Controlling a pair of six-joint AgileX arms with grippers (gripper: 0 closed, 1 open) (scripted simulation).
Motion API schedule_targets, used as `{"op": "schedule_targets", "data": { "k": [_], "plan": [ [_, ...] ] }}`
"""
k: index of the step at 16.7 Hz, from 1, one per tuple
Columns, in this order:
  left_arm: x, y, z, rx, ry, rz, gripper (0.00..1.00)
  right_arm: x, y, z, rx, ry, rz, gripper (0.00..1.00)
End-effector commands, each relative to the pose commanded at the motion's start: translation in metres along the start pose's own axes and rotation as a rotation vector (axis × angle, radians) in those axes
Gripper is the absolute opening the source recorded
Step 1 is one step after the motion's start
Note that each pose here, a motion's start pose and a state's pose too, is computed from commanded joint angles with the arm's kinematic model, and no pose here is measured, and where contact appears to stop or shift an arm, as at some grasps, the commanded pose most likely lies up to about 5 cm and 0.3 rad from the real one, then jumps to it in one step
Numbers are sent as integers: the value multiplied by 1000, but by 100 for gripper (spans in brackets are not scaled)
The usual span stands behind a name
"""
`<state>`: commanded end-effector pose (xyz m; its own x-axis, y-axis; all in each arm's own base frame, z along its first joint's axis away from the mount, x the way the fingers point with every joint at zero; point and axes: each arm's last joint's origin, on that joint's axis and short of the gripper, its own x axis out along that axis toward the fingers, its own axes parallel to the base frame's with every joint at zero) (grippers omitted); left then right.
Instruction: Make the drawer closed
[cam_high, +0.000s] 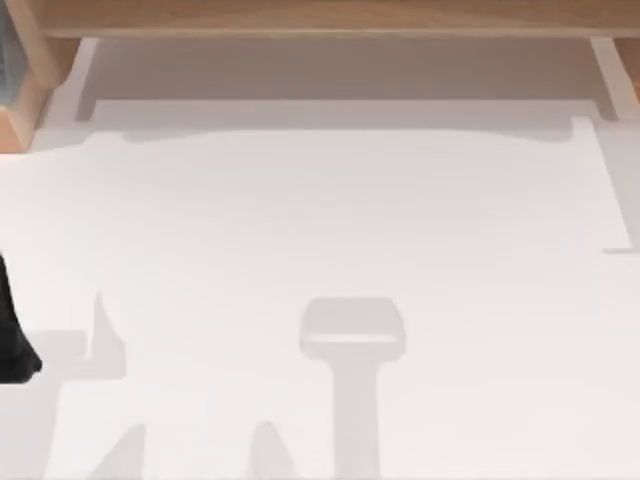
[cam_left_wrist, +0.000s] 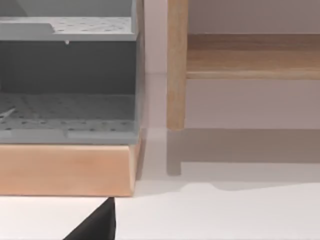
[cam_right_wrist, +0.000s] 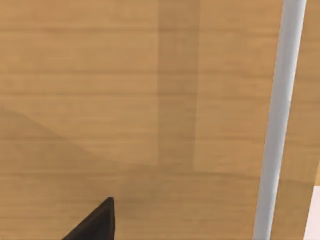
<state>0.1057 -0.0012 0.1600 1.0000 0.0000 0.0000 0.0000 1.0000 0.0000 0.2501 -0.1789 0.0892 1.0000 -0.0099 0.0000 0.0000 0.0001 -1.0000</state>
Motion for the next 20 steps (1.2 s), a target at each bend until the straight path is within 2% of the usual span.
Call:
{"op": "schedule_targets", "data": {
  "k": [1,14,20],
  "plan": [
    [0,0,0,0,0,0,100,0,0,0,0,0,0,100],
    [0,0,0,0,0,0,100,0,0,0,0,0,0,2],
    [0,0,0,0,0,0,100,0,0,0,0,0,0,0]
  ]
}}
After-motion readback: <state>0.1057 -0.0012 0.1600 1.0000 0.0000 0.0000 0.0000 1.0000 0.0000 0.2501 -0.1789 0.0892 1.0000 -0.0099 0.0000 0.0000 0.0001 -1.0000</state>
